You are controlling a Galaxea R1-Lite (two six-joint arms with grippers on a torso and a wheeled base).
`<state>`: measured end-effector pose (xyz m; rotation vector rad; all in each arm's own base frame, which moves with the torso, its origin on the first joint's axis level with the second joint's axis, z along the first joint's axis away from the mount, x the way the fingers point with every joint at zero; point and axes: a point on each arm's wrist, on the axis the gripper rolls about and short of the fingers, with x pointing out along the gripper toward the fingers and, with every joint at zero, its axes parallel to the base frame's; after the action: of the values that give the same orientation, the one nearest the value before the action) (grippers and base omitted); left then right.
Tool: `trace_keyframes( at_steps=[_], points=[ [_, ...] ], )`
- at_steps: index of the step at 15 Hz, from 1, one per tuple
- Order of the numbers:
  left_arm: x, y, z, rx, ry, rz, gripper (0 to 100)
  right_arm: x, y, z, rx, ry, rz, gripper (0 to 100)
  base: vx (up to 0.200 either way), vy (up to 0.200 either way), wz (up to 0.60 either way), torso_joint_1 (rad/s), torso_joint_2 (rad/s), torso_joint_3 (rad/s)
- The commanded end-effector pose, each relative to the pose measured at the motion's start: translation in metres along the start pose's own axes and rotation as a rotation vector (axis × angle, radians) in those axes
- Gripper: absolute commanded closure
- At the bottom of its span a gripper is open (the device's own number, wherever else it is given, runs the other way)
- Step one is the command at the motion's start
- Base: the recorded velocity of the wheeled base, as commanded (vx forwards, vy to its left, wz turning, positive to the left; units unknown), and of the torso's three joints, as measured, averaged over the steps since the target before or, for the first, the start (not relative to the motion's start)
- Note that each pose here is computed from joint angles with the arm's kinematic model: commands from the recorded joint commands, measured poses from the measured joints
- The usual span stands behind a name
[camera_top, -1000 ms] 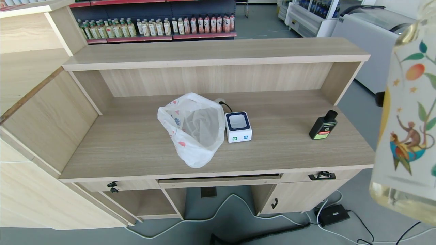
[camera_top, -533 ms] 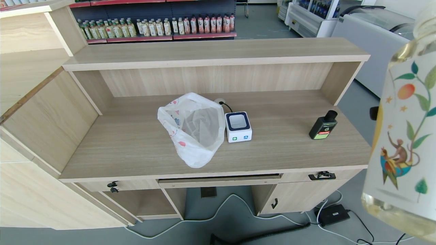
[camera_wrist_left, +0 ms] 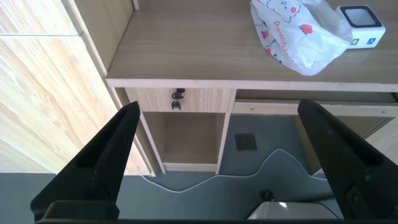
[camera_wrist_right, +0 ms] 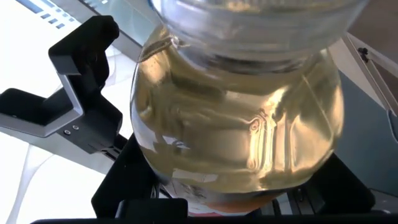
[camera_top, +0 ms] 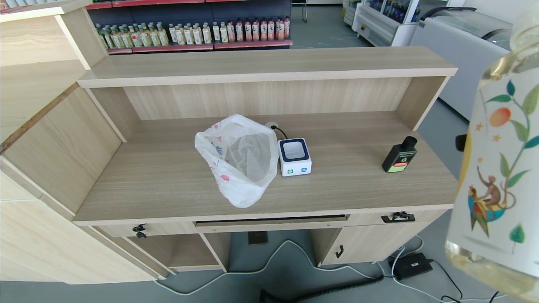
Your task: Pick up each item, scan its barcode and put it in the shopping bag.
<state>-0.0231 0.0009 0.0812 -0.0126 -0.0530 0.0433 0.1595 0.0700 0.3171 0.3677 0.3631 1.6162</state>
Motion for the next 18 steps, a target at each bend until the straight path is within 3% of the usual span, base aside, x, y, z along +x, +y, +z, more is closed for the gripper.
trace_keyframes(
  at_steps=[1,5,6,8,9,10,11,12,14,18],
  points=[
    [0.0,0.0,0.0,-0.001,0.001,0.001,0,0.0,-0.001,0.0,-0.001,-0.004,-0.008,100,0.0,0.0,0.0,0.0,0.0,0.0],
    [0.0,0.0,0.0,-0.001,0.001,0.001,0,-0.002,-0.007,-0.001,-0.027,-0.024,-0.052,100,0.0,0.0,0.0,0.0,0.0,0.0],
    [0.0,0.0,0.0,-0.001,0.001,0.001,0,-0.002,-0.019,-0.001,-0.069,-0.068,-0.158,100,0.0,0.0,0.0,0.0,0.0,0.0],
    [0.0,0.0,0.0,-0.001,-0.001,0.001,0,-0.001,-0.051,-0.005,-0.175,-0.127,-0.454,100,0.0,0.0,0.0,0.0,0.0,0.0],
    [0.0,0.0,0.0,-0.001,-0.001,0.001,0,-0.003,-0.088,-0.012,-0.328,-0.098,-0.807,100,0.0,0.0,0.0,0.0,0.0,0.0],
    [0.0,0.0,0.0,-0.001,-0.001,0.001,0,-0.014,-0.102,-0.013,-0.416,-0.07,-1.005,100,0.0,0.0,0.0,0.0,0.0,0.0],
    [0.0,0.0,0.0,-0.001,-0.001,0.001,0,-0.025,-0.113,-0.014,-0.527,-0.035,-1.118,100,0.0,0.0,0.0,0.0,0.0,0.0],
    [0.0,0.0,0.0,-0.001,-0.001,0.001,0,-0.027,-0.117,-0.015,-0.58,-0.013,-1.139,100,0.0,0.0,0.0,0.0,0.0,0.0],
    [0.0,0.0,0.0,-0.001,-0.001,0.001,0,-0.048,-0.138,-0.015,-0.908,0.138,-1.26,100,0.0,0.0,0.0,0.0,0.0,0.0],
    [0.0,0.0,0.0,-0.001,-0.001,0.001,0,-0.06,-0.149,-0.014,-1.22,0.257,-1.303,100,0.0,0.0,0.0,0.0,0.0,0.0]
  ],
)
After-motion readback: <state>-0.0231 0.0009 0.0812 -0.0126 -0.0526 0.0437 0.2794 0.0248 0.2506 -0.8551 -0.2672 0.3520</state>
